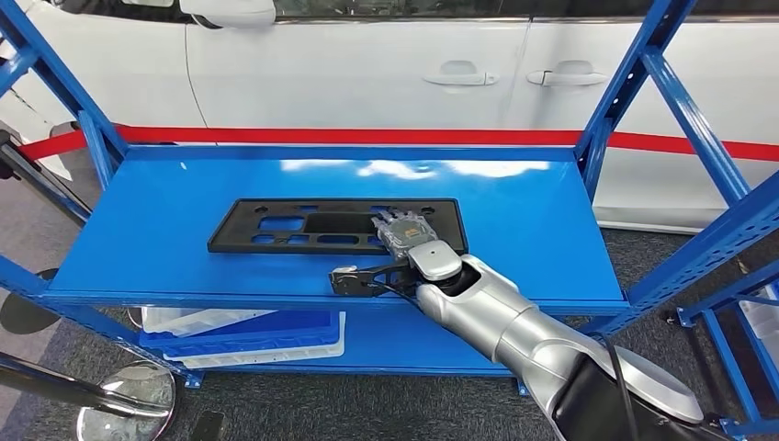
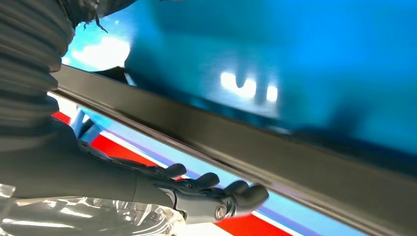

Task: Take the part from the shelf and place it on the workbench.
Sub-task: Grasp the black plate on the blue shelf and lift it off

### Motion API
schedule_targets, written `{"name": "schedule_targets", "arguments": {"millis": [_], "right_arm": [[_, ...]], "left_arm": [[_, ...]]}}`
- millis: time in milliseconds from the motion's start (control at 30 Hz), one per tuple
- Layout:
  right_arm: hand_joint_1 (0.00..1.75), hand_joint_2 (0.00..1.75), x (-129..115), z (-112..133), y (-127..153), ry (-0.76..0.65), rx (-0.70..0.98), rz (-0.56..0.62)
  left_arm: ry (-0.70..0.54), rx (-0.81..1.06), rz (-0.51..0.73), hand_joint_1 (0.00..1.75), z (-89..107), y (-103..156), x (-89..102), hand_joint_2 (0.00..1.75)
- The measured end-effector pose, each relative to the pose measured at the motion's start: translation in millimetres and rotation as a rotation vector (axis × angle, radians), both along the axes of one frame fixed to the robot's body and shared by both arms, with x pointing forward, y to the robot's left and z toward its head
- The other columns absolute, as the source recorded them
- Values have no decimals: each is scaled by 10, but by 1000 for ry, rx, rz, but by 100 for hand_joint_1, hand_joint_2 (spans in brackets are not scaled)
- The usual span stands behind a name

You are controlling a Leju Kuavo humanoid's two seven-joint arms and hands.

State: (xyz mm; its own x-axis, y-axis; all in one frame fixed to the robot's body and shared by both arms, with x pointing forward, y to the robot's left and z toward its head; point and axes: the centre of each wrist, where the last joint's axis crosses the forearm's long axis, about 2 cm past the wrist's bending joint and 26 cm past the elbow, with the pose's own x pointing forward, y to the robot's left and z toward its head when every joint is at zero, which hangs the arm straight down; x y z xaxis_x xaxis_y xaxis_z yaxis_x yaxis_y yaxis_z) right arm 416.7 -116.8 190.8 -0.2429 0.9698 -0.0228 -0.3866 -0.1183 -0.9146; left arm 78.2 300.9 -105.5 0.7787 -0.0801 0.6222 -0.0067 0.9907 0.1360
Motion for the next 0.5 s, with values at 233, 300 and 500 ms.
{"name": "schedule_targets", "arguments": {"millis": [233,300,500], "right_arm": [[172,175,-10,-45,-23,8,-11,-20],[174,175,-17,-70,-34,10,-10,-25],[175,175,6,-58,-67,-12,-1,-34]], "left_arm": [[-42,-23,-10,0,-2,-7,-10,0],[-54,-40,-14,0,-6,-10,-25,0],[-107,-95,-17,0,-3,5,-6,0]]}}
